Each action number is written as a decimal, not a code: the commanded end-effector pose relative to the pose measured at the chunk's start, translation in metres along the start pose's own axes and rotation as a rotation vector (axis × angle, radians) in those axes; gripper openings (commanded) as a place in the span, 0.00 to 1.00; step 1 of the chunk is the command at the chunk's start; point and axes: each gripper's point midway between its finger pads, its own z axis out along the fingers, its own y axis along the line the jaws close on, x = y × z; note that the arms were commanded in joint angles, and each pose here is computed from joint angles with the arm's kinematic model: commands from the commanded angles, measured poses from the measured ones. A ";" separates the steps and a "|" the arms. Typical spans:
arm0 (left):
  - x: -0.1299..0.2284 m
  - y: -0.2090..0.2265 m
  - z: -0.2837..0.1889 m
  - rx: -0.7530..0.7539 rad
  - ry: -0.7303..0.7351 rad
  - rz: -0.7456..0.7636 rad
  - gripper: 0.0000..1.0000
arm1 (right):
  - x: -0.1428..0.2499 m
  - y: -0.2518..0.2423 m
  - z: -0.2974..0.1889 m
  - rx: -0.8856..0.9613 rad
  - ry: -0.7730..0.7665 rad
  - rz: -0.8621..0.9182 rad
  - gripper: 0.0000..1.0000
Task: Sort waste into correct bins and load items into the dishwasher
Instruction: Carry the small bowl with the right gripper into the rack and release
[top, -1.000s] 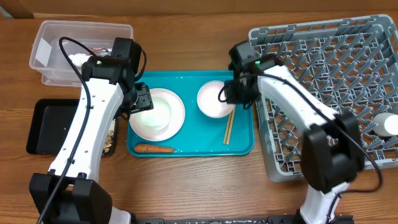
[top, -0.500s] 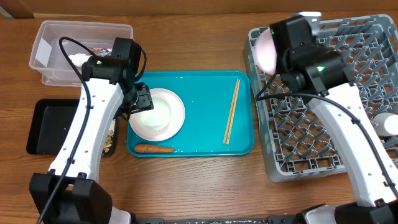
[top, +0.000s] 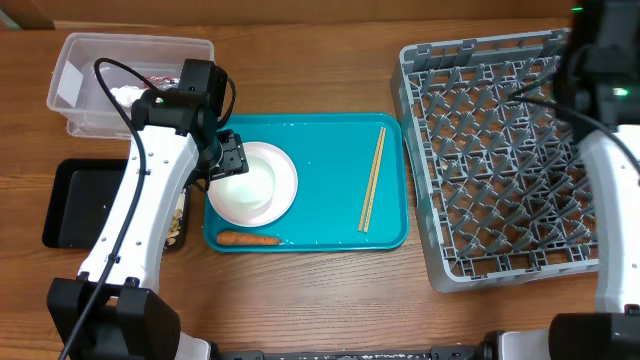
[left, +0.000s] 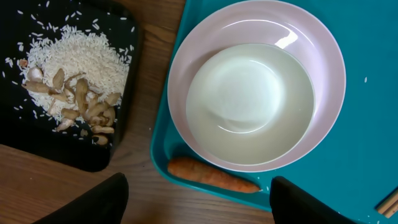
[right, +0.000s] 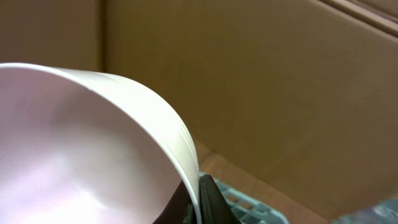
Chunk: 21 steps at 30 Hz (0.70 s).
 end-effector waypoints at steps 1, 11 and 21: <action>-0.003 -0.002 -0.010 0.021 -0.031 -0.011 0.75 | -0.009 -0.032 0.027 0.119 -0.006 0.068 0.04; -0.004 -0.002 -0.010 0.021 -0.031 -0.011 0.75 | 0.037 -0.049 0.099 0.470 0.045 -0.073 0.04; -0.003 -0.003 -0.010 0.027 -0.026 -0.010 0.75 | 0.113 0.003 0.149 0.490 0.136 -0.243 0.04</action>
